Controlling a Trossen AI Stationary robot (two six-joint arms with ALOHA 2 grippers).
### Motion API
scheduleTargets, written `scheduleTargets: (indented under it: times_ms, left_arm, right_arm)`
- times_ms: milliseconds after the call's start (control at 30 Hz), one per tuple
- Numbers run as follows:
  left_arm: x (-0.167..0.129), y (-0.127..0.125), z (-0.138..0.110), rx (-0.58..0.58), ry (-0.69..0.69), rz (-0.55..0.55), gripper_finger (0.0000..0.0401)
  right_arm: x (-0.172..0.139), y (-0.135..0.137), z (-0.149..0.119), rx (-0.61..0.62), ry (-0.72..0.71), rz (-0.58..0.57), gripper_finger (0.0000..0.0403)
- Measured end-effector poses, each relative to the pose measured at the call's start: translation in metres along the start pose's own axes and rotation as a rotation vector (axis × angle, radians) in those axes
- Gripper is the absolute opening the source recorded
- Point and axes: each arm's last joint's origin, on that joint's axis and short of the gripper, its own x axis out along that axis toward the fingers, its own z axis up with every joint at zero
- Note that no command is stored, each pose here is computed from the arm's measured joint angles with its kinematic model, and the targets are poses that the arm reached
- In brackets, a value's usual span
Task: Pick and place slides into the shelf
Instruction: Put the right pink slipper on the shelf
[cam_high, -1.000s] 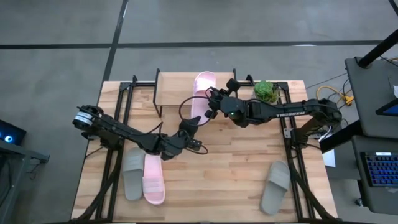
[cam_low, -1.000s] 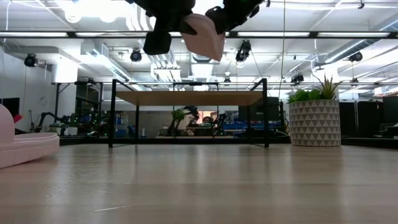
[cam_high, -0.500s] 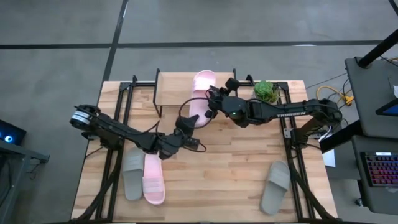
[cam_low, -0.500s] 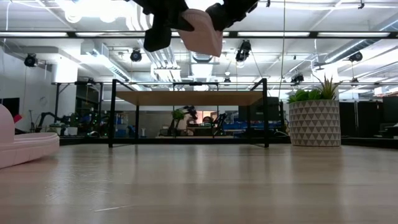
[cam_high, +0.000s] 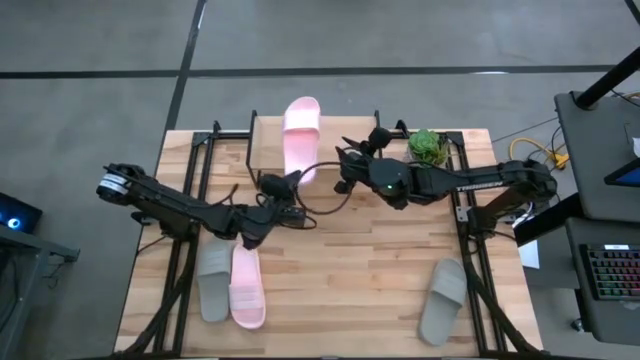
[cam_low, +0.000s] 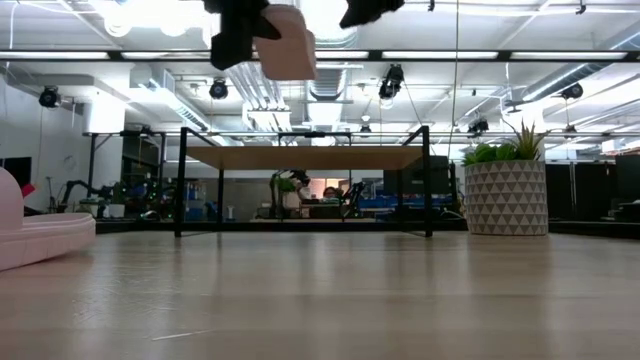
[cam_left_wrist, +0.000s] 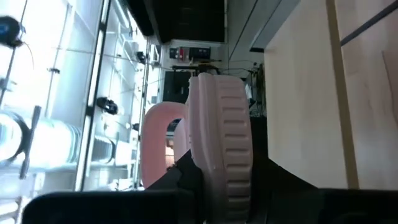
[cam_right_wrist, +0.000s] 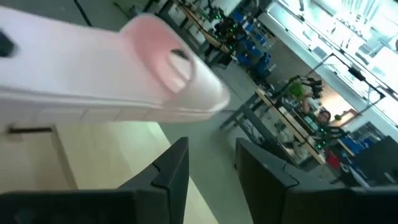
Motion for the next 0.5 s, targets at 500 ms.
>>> scheduleTargets:
  times_ms: [500]
  left_arm:
    - [-0.014,0.002,-0.064,-0.307,-0.154,-0.2,0.0044]
  right_arm:
    - [-0.038,-0.029,0.003,0.048,-0.021,0.053,0.0095]
